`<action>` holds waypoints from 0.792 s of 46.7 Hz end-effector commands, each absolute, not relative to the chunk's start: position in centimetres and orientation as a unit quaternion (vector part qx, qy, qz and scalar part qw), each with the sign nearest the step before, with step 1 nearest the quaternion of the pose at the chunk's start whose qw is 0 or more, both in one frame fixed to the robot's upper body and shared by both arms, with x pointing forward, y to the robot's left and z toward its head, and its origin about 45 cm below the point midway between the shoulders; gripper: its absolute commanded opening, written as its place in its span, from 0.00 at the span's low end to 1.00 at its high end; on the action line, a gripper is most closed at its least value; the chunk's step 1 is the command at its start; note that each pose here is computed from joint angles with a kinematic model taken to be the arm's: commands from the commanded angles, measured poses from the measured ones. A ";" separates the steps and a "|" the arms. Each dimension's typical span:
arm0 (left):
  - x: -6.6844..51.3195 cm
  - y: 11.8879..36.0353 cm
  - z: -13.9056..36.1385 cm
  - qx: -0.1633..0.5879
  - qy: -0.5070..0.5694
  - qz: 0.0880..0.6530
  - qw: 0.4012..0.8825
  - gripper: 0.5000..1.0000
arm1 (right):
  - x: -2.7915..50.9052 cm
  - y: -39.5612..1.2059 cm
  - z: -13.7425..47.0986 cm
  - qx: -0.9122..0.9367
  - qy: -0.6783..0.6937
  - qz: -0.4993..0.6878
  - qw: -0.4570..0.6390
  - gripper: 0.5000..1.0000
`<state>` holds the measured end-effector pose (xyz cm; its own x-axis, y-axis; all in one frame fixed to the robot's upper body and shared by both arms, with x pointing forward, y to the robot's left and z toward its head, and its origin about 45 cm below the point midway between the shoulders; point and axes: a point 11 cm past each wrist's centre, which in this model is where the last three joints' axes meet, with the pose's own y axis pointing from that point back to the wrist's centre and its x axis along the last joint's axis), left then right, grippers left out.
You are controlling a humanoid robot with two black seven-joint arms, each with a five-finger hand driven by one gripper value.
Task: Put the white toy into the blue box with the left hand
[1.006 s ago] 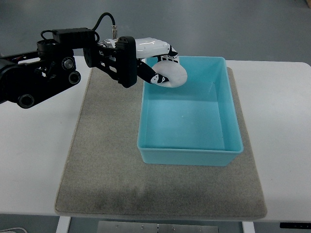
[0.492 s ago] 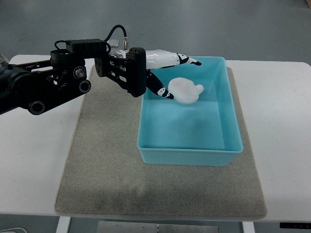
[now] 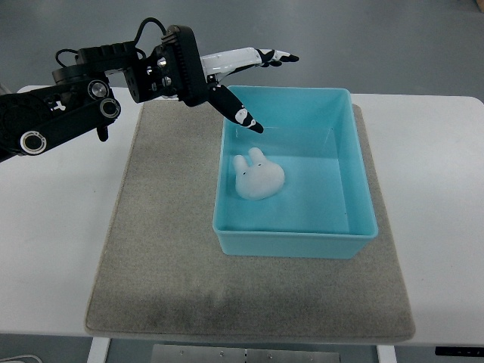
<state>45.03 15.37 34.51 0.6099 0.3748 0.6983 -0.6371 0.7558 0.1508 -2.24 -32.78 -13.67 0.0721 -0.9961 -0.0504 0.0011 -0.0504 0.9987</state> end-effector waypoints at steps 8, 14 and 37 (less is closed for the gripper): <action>47.6 19.9 35.7 0.123 -0.190 0.396 0.890 0.99 | -2.2 -32.8 -13.7 0.530 -0.469 -0.494 0.505 0.87; 48.5 23.2 36.0 0.072 -0.094 0.428 0.896 0.99 | -2.2 -32.8 -13.7 0.530 -0.469 -0.494 0.505 0.87; 48.1 31.8 30.2 -0.058 0.169 0.466 0.867 0.99 | -2.2 -32.8 -13.7 0.530 -0.469 -0.494 0.505 0.87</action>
<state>48.45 31.28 31.37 0.5333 0.7921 -0.2971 -0.8210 0.5693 0.0440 -2.25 -32.78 -13.67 0.0721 -0.9961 -0.0503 0.0014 -0.0503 0.9987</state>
